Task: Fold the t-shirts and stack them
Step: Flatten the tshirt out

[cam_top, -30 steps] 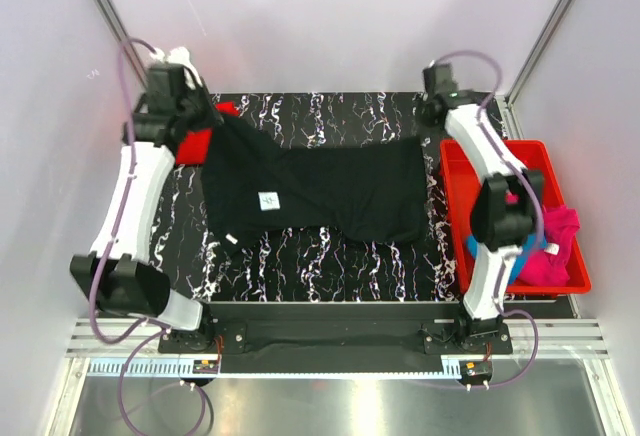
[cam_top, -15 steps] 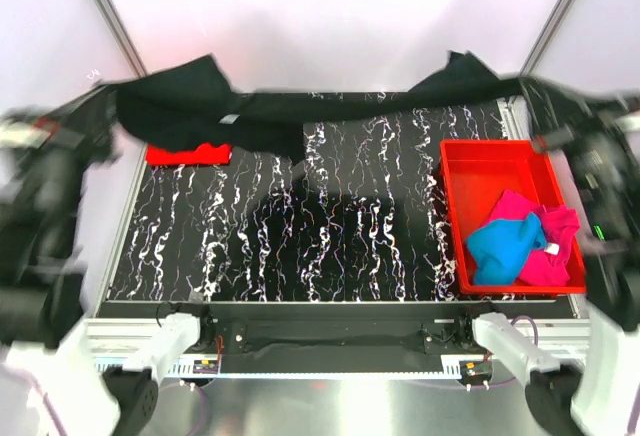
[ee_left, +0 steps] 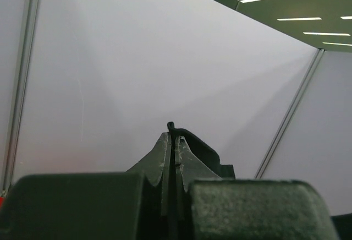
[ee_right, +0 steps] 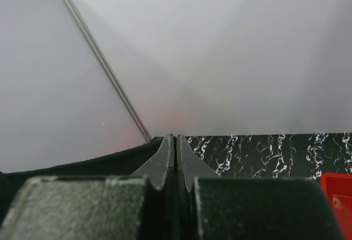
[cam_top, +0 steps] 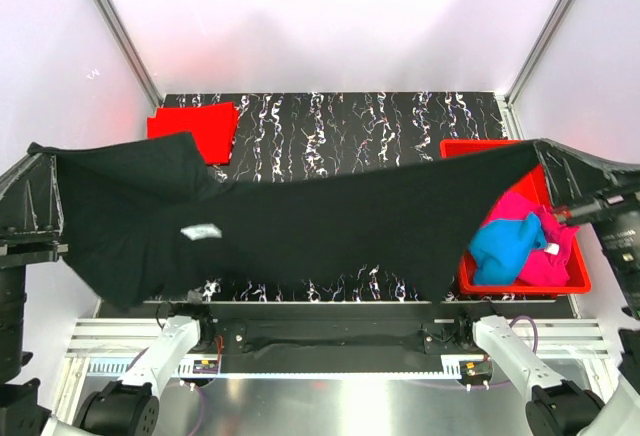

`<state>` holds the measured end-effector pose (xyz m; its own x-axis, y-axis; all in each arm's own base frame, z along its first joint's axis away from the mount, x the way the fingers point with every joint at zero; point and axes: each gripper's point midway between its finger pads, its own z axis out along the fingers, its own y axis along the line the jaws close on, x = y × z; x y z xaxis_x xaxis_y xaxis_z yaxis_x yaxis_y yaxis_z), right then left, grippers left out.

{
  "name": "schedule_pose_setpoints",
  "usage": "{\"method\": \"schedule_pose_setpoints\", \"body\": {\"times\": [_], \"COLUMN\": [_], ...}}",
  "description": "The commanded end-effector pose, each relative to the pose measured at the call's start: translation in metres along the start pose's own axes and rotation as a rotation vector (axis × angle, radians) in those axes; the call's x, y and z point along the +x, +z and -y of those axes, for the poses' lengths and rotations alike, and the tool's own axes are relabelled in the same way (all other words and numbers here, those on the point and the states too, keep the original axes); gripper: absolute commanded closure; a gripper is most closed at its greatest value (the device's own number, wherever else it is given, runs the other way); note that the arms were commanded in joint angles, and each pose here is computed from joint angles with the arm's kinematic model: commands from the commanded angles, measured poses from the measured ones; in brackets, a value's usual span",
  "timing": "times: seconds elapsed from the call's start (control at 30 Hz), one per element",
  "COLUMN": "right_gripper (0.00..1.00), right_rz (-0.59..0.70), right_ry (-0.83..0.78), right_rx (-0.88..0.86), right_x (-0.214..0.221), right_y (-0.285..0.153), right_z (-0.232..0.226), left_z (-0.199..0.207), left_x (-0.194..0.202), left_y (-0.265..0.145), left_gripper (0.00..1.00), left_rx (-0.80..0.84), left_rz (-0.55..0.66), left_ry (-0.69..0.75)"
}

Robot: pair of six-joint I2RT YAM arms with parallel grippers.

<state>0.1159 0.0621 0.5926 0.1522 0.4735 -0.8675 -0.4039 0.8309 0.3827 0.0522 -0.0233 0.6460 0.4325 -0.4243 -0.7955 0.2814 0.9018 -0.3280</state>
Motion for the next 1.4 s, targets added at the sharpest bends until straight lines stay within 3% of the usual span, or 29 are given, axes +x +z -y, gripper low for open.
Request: {"method": "schedule_pose_setpoints", "body": {"times": [0.0, 0.23, 0.37, 0.6, 0.9, 1.13, 1.27, 1.37], "right_gripper": [1.0, 1.0, 1.0, 1.0, 1.0, 1.0, 1.0, 1.0], "right_rz": [-0.002, -0.087, -0.108, -0.085, -0.013, 0.033, 0.077, 0.052], "right_ry": [-0.001, -0.023, -0.016, -0.022, 0.01, 0.031, 0.011, -0.021], "right_rx": [-0.023, 0.044, 0.058, 0.038, -0.137, -0.089, -0.036, 0.036], "right_x": [-0.006, 0.024, 0.026, 0.012, 0.012, -0.007, -0.02, -0.016], "right_y": [0.0, 0.051, 0.071, 0.054, -0.037, -0.084, -0.07, -0.029], "right_z": [-0.007, 0.021, 0.025, 0.015, -0.024, -0.029, -0.02, 0.0], "left_z": [0.005, -0.017, -0.02, -0.001, 0.022, 0.016, 0.004, -0.01], "left_x": [-0.002, 0.069, 0.083, 0.055, 0.012, 0.003, 0.009, 0.016], "left_y": [0.015, 0.063, 0.077, 0.059, -0.023, -0.059, -0.039, -0.012], "left_gripper": [1.0, 1.0, 1.0, 1.0, 1.0, 1.0, 1.0, 1.0], "left_rx": [0.022, 0.001, 0.01, 0.071, 0.137, 0.074, 0.02, -0.037], "left_rz": [-0.005, -0.181, -0.19, -0.131, -0.004, -0.008, -0.03, -0.05], "left_ry": [0.005, -0.012, -0.016, -0.024, -0.064, -0.063, -0.027, 0.009]}}
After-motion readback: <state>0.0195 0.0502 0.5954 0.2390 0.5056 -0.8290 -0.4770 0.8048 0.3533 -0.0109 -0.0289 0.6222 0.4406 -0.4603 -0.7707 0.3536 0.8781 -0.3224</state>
